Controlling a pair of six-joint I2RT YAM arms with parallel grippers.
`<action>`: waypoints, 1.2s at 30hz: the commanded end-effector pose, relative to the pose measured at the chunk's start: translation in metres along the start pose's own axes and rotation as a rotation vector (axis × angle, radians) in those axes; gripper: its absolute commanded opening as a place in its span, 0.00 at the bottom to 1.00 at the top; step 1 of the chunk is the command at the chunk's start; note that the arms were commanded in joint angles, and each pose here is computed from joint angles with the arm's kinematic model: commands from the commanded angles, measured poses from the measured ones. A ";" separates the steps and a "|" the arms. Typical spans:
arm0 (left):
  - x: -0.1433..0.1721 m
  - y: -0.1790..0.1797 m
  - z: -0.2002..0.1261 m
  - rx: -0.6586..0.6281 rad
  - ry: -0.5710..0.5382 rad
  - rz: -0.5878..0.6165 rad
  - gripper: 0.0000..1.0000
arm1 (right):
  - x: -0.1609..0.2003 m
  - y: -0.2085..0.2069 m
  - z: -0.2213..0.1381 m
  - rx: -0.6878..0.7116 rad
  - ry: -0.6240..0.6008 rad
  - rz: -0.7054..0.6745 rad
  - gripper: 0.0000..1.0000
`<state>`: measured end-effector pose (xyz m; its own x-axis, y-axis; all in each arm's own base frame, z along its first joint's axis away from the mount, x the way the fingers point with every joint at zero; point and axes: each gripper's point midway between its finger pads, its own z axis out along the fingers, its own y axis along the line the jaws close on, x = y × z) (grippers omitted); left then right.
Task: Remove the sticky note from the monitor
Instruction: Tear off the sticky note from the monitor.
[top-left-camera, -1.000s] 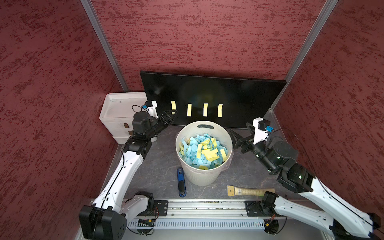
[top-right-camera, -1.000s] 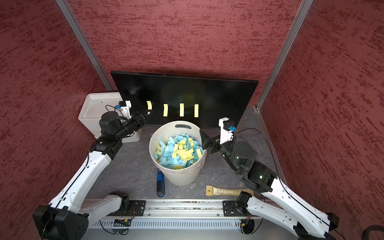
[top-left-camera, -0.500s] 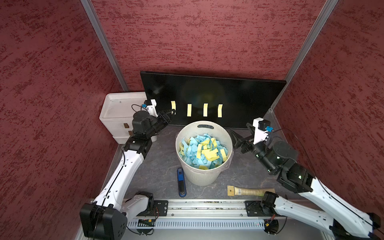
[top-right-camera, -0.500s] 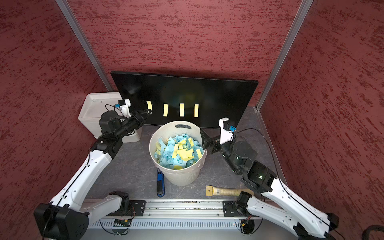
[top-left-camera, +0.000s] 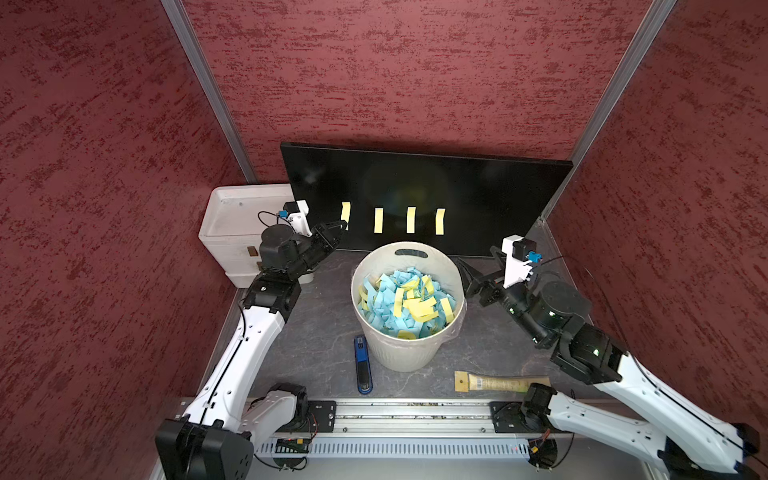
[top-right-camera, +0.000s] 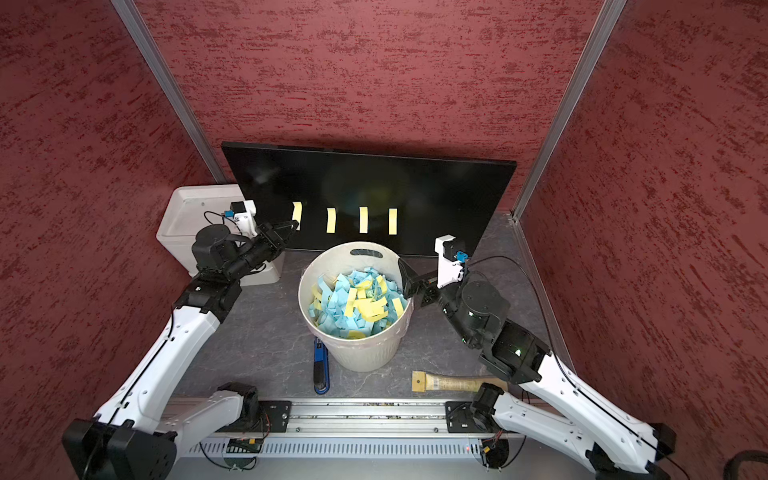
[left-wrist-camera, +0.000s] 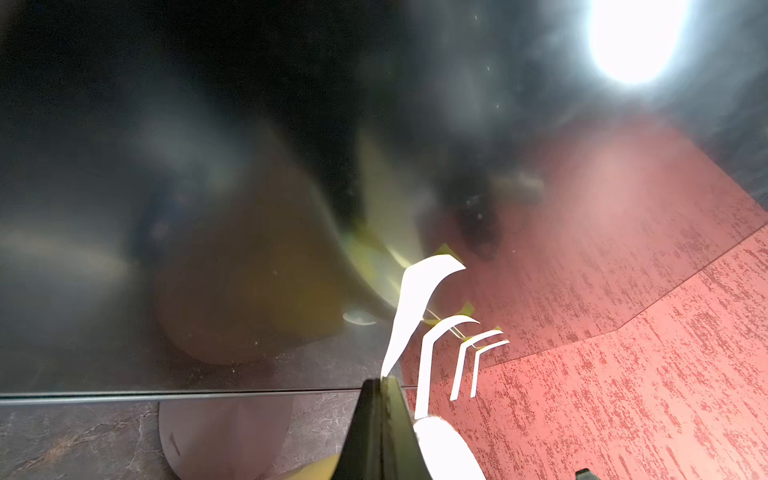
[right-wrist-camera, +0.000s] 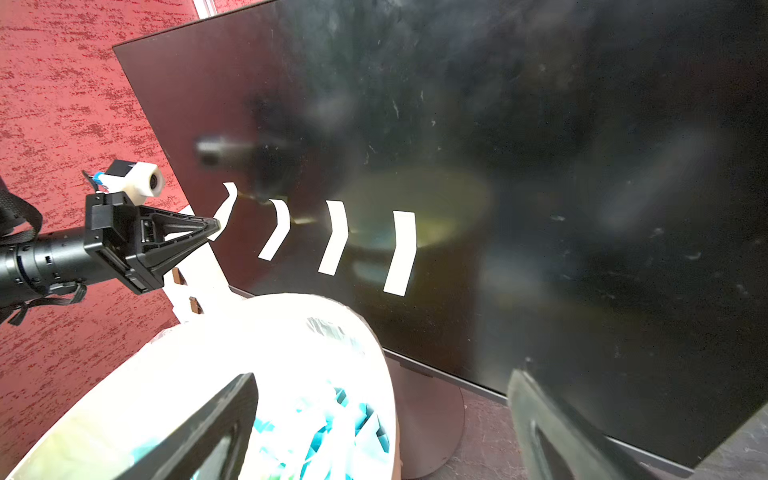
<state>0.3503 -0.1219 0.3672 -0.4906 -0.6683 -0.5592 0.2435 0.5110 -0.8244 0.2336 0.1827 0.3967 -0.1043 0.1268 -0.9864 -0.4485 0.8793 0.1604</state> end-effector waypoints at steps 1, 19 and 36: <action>0.001 0.002 -0.007 -0.014 -0.010 0.009 0.00 | -0.012 0.000 -0.004 -0.001 -0.028 0.027 0.98; 0.032 -0.022 -0.034 0.013 0.119 0.076 0.00 | -0.004 0.000 -0.003 -0.013 -0.049 0.035 0.98; 0.110 -0.069 -0.049 -0.074 0.296 0.382 0.00 | -0.003 0.014 0.021 -0.034 -0.102 -0.020 0.98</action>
<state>0.2371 -0.2104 0.3758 -0.6348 -0.2975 -0.7131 0.4261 0.6351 -0.6443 0.2458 0.1997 0.3871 -0.0536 0.1338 -0.9896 -0.4611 0.8757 0.1433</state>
